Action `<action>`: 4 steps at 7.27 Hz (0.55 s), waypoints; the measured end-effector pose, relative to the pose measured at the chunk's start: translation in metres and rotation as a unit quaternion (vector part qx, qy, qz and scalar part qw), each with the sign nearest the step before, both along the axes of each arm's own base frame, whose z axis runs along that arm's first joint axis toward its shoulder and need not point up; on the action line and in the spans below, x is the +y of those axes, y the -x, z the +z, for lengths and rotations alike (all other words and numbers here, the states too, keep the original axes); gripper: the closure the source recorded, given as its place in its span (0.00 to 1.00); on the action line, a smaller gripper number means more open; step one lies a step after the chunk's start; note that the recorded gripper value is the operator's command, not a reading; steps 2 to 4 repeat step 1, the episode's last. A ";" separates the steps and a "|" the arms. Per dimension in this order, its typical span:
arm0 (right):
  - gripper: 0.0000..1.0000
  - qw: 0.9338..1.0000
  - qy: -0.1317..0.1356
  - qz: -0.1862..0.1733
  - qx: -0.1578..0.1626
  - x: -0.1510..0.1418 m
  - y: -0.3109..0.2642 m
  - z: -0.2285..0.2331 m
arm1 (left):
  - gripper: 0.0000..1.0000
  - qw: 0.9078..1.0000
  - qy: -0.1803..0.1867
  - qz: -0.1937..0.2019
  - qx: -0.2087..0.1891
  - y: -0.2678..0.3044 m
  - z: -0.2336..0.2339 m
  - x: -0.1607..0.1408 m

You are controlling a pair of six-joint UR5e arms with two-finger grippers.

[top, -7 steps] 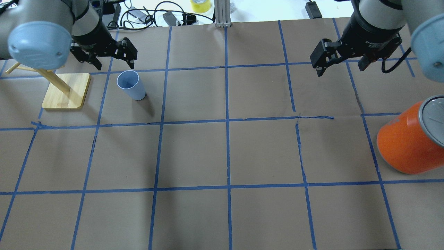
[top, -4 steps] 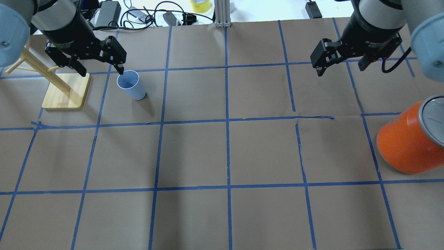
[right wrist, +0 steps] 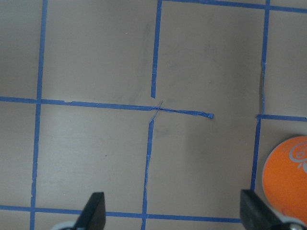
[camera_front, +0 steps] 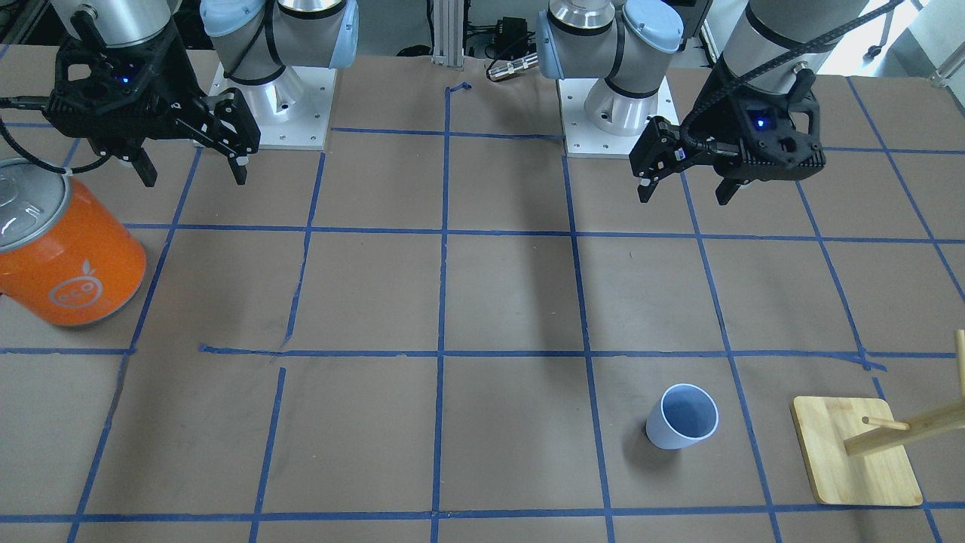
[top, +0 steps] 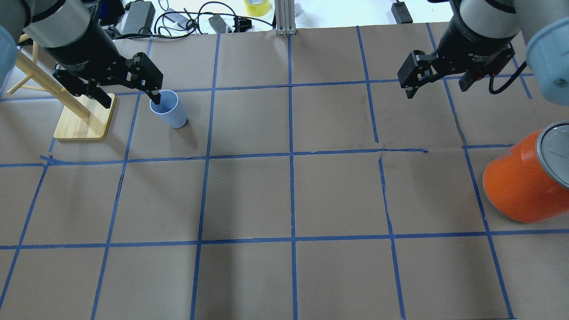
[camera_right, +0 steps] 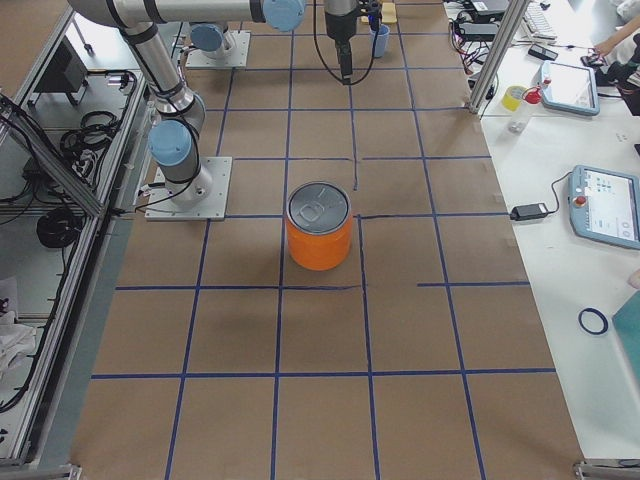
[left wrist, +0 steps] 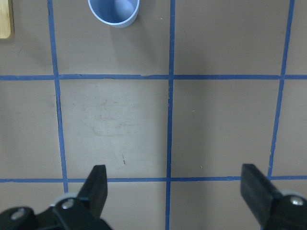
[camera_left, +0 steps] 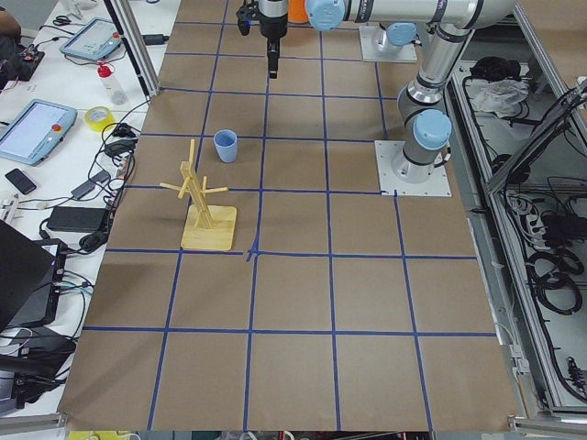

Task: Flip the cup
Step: 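Open the left gripper and withdraw it from the cup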

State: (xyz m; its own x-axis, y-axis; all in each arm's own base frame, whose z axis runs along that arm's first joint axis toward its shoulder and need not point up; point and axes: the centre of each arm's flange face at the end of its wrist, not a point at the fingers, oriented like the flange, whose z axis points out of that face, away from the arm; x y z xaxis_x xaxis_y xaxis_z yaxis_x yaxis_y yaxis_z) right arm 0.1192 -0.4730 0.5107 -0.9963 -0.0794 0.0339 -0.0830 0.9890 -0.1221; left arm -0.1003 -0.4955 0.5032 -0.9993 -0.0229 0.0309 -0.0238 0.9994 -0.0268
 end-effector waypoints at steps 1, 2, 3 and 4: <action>0.00 1.000 0.000 0.000 0.000 0.000 0.000 0.000 | 0.00 1.000 -0.003 0.000 -0.001 0.000 -0.003 0.001; 0.00 1.000 0.000 0.000 0.000 0.000 0.000 0.000 | 0.00 1.000 -0.003 0.000 -0.001 0.000 -0.003 0.001; 0.00 1.000 0.000 0.000 0.000 0.000 0.000 0.000 | 0.00 1.000 -0.003 0.000 -0.001 0.000 -0.003 0.001; 0.00 1.000 0.000 0.000 0.000 0.000 0.000 0.000 | 0.00 1.000 -0.003 0.000 -0.001 0.000 -0.003 0.001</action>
